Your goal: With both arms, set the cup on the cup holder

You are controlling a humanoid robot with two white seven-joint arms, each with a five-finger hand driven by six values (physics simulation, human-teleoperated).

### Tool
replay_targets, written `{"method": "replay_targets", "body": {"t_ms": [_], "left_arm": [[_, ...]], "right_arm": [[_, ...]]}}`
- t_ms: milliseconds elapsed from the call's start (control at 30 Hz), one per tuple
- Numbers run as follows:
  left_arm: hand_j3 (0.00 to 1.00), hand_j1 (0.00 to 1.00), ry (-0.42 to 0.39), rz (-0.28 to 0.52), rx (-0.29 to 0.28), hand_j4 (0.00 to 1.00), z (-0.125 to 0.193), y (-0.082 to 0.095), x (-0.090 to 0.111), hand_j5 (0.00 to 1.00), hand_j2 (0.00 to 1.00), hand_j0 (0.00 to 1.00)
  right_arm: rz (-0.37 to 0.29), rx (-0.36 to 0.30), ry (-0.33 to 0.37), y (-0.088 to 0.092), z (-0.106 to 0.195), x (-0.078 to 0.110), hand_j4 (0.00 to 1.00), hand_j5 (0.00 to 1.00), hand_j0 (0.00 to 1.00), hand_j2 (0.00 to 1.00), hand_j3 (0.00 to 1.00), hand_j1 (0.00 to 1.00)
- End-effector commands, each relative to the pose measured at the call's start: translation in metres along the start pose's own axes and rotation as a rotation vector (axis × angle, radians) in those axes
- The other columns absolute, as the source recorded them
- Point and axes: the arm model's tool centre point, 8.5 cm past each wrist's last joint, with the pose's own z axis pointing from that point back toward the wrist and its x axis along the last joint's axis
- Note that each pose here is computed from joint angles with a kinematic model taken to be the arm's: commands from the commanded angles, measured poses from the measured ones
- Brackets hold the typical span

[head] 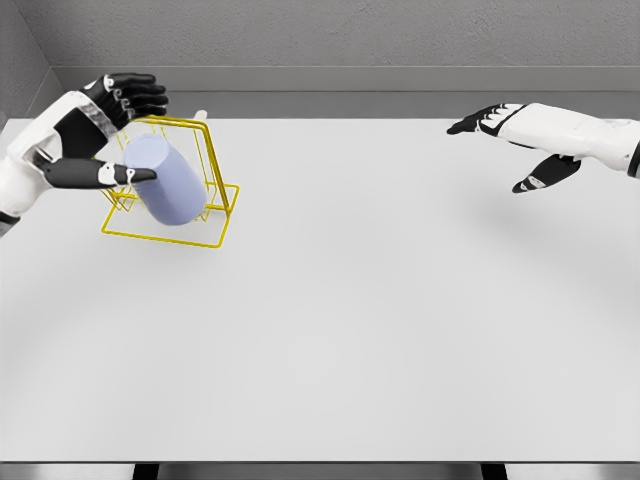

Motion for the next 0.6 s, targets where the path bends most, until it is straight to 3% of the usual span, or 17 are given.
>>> {"method": "replay_targets", "body": {"t_ms": [0, 233, 267, 333, 433, 567], "left_arm": [[0.95, 0.95, -0.003, 0.0, -0.001, 0.95, 0.0, 0.0, 0.001, 0.95, 0.95, 0.95], [0.95, 0.95, -0.004, 0.006, -0.003, 0.95, 0.0, -0.001, 0.001, 0.95, 0.95, 0.95], [0.95, 0.95, -0.032, 0.001, -0.031, 0.95, -0.004, -0.009, 0.01, 0.95, 0.95, 0.95], [0.95, 0.95, -0.053, -0.029, -0.143, 0.95, -0.003, -0.017, 0.02, 0.95, 0.95, 0.95], [0.94, 0.94, -0.131, -0.139, -0.175, 0.94, 0.003, -0.016, 0.043, 0.94, 0.94, 0.94], [0.98, 0.98, -0.2, -0.272, -0.271, 0.98, 0.013, -0.046, 0.047, 0.98, 0.98, 0.98]], "right_arm": [[-0.005, -0.005, 0.0, -0.001, 0.0, 0.0, 1.0, 1.0, 1.0, 1.0, 1.0, 1.0], [-0.005, -0.006, -0.001, -0.001, 0.0, 0.0, 1.0, 1.0, 1.0, 1.0, 1.0, 1.0], [-0.005, -0.006, -0.001, -0.001, 0.0, 0.0, 1.0, 1.0, 1.0, 1.0, 1.0, 1.0], [-0.005, -0.006, -0.001, -0.001, 0.0, 0.0, 1.0, 1.0, 1.0, 1.0, 1.0, 1.0], [-0.004, -0.005, -0.001, -0.001, 0.0, 0.0, 1.0, 1.0, 1.0, 1.0, 1.0, 1.0], [-0.004, -0.005, -0.001, -0.001, 0.0, 0.0, 1.0, 1.0, 1.0, 1.0, 1.0, 1.0]]}}
